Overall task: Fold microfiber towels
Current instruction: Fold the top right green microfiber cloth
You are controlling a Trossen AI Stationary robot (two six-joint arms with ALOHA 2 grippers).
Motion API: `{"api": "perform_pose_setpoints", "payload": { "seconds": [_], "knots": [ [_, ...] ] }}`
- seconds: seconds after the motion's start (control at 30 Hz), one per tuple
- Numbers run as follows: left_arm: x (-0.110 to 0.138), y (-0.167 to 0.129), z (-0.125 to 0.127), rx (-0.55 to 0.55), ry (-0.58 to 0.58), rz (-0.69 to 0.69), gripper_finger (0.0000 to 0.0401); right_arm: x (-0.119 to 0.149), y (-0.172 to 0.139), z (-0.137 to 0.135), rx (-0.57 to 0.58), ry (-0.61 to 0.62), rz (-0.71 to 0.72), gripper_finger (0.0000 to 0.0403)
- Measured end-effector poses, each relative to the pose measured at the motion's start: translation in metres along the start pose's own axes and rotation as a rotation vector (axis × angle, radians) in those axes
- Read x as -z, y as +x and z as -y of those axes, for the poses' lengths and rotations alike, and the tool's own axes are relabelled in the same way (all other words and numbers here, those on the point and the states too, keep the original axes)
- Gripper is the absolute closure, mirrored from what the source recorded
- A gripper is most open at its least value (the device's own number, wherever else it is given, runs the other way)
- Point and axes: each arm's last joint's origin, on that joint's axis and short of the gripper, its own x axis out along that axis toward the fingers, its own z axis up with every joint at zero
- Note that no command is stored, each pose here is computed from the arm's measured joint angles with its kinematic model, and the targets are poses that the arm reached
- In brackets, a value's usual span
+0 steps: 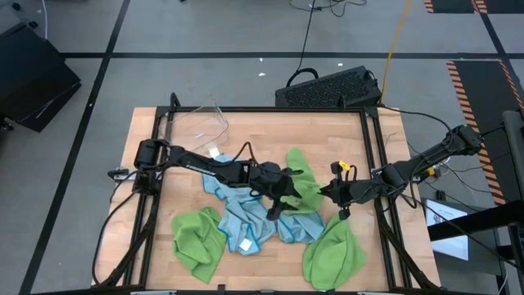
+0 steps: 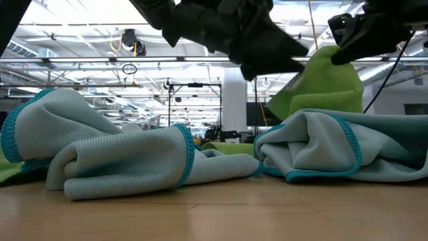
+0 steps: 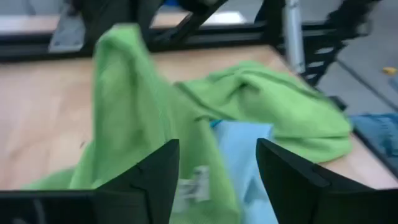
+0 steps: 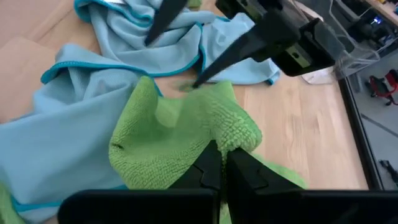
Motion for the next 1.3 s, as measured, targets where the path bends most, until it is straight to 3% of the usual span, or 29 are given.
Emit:
{"api": "perform_pose_setpoints", "payload": {
  "seconds": [0.1, 0.23, 0.33, 0.63, 0.77, 0.9, 1.03, 1.13, 1.3],
  "knots": [
    [0.004, 0.000, 0.002, 0.023, -0.012, -0.044, 0.0199, 0.001, 0.000, -0.001, -0.006, -0.010, -0.009, 0.0403],
    [0.007, 0.002, 0.017, 0.190, -0.009, -0.068, 0.0205, 0.003, -0.001, -0.002, -0.010, -0.024, -0.026, 0.0403],
    [0.007, 0.004, 0.028, 0.229, 0.040, -0.066, 0.0209, 0.004, -0.001, -0.002, -0.011, -0.045, -0.033, 0.0403],
    [-0.011, -0.022, 0.010, -0.103, 0.044, -0.094, 0.0210, 0.004, -0.001, -0.002, -0.013, -0.088, -0.040, 0.0403],
    [-0.013, -0.033, -0.010, -0.222, 0.061, -0.100, 0.0210, 0.004, -0.002, -0.006, -0.030, -0.128, -0.030, 0.0403],
    [-0.008, -0.032, -0.042, -0.304, 0.000, -0.055, 0.0210, 0.001, -0.006, -0.013, -0.029, -0.199, -0.006, 0.0403],
    [0.001, -0.020, -0.060, -0.283, -0.082, 0.010, 0.0210, 0.003, -0.009, -0.019, -0.045, -0.243, -0.009, 0.0403],
    [0.009, -0.005, -0.058, -0.214, -0.069, 0.048, 0.0210, 0.002, -0.011, -0.023, -0.061, -0.262, 0.007, 0.0403],
    [0.015, 0.007, -0.051, -0.177, -0.045, 0.062, 0.0210, 0.004, -0.014, -0.027, -0.080, -0.409, -0.003, 0.0403]
  ]
}}
